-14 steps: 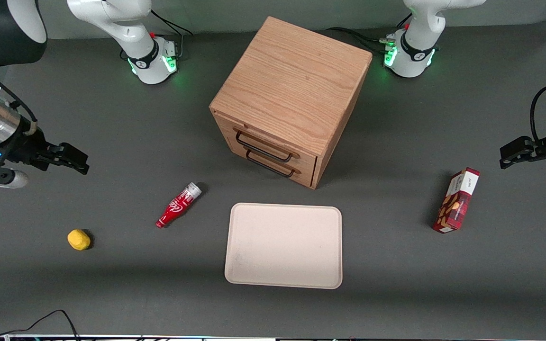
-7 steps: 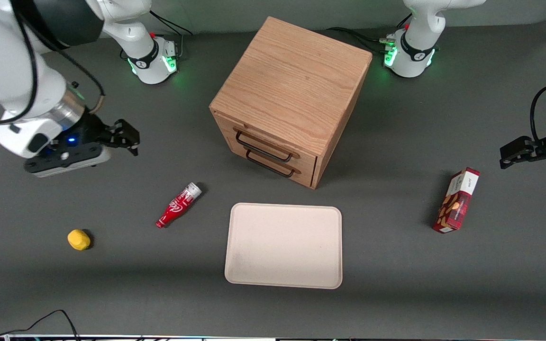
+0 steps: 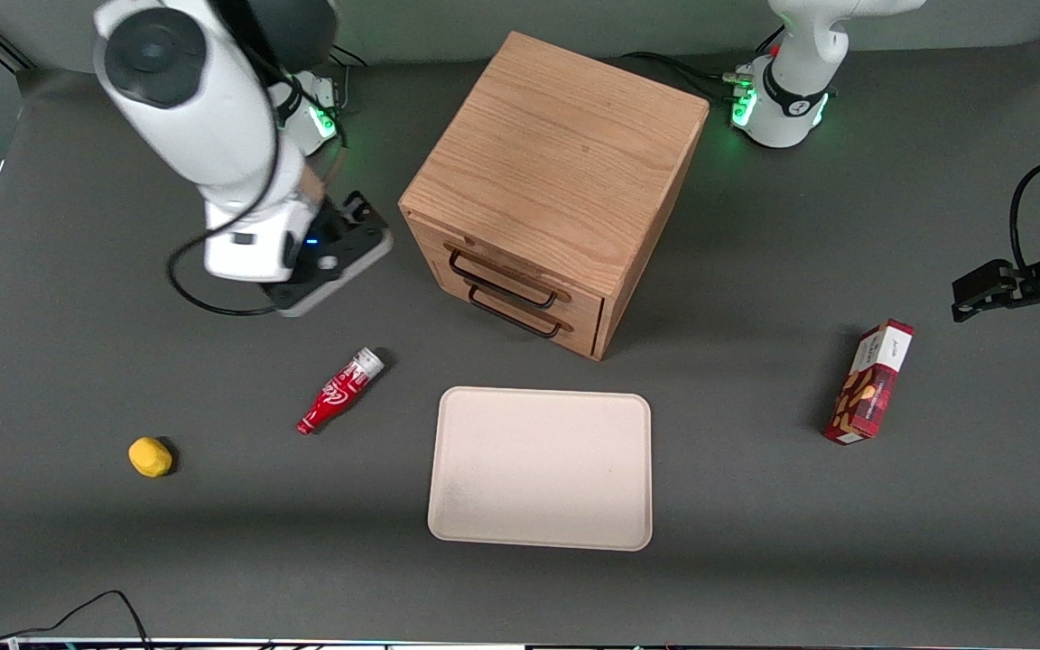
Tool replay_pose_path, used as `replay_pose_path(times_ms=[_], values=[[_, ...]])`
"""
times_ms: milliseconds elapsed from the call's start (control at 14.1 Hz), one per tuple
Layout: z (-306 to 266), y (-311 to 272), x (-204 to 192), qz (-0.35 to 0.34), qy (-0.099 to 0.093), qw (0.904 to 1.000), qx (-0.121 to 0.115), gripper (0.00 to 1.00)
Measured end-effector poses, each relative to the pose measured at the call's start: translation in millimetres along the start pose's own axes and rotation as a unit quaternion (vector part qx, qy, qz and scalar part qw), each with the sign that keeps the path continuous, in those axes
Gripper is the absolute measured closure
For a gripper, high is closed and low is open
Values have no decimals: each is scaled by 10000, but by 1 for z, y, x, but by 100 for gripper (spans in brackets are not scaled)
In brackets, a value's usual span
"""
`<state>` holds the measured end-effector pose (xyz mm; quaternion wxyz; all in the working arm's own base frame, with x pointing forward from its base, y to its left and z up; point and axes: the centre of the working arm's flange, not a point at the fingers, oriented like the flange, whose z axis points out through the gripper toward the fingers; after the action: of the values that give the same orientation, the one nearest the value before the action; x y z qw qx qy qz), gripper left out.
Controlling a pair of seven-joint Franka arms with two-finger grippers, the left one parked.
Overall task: Open upper drawer
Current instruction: 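Move the right gripper to the upper drawer's black handle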
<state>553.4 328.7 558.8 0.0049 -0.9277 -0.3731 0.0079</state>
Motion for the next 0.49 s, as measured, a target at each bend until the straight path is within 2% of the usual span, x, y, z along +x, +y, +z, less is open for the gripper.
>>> replay_pose_path(times_ms=[212, 495], values=[[34, -19, 32, -717, 15, 9970, 301, 0], [69, -40, 63, -1214, 330, 9905, 561, 0]])
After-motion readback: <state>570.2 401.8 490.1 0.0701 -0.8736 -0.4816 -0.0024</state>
